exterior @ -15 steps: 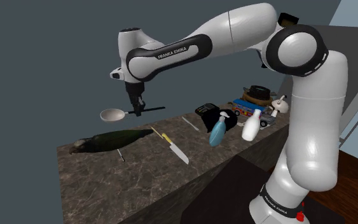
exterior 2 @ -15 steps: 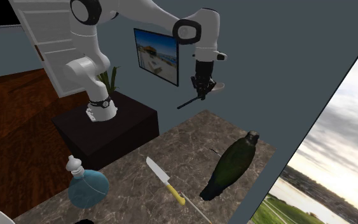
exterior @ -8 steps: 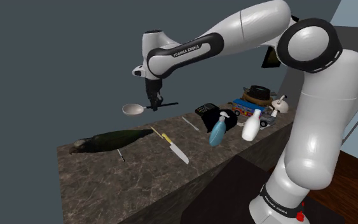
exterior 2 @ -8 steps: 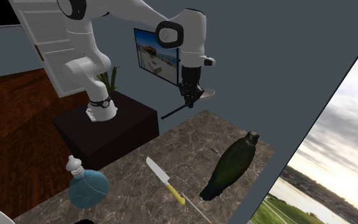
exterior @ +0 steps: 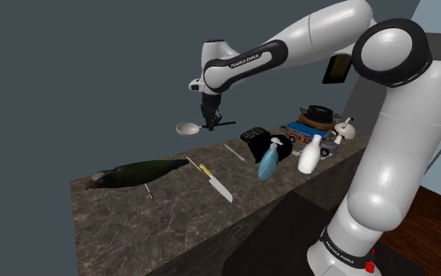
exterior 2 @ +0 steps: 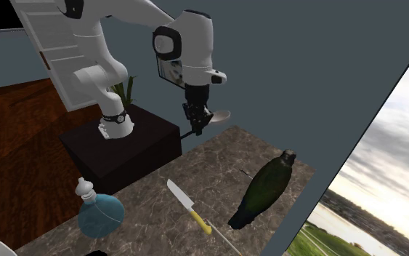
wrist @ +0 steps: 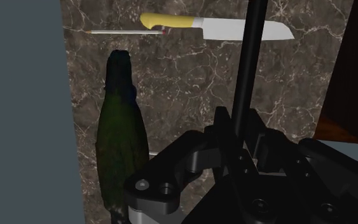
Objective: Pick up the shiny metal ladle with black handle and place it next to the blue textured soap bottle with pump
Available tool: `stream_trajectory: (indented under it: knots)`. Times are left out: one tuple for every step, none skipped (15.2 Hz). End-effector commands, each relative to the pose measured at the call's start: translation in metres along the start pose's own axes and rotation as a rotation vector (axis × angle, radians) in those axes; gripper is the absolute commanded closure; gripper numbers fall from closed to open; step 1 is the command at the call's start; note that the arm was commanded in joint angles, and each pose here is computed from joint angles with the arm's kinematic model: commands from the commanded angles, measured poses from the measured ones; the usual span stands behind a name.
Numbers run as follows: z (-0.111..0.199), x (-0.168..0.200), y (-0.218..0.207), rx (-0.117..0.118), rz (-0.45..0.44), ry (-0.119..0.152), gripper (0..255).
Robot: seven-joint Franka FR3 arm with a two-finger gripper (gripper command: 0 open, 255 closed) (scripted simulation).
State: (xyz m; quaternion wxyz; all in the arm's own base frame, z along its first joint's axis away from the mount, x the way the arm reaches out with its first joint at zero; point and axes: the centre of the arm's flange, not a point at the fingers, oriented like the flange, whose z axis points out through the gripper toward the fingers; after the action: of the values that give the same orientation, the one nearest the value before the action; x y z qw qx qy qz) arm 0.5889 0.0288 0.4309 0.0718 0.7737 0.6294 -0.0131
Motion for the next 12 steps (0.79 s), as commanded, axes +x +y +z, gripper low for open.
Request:
stream_trajectory:
  knots:
    - [0.005,-0.027,0.004,0.0,-0.002,0.0,255]
    - [0.006,-0.04,0.006,0.0,-0.002,0.0,255]
    - [0.008,-0.053,0.008,0.0,-0.002,0.0,255]
    - [0.009,-0.066,0.009,0.0,-0.002,0.0,255]
    - [0.011,-0.079,0.011,0.0,-0.002,0.0,255]
    - [0.013,-0.092,0.013,0.0,-0.002,0.0,255]
    - [0.014,-0.105,0.014,0.0,-0.002,0.0,255]
    - [0.016,-0.118,0.016,0.0,-0.002,0.0,255]
    - [0.017,-0.131,0.018,0.0,-0.002,0.0,255]
    - [0.019,-0.144,0.019,0.0,-0.002,0.0,255]
    - [0.021,-0.161,0.022,0.0,-0.002,0.0,255]
    - [0.026,-0.161,0.021,0.0,-0.002,0.0,255]
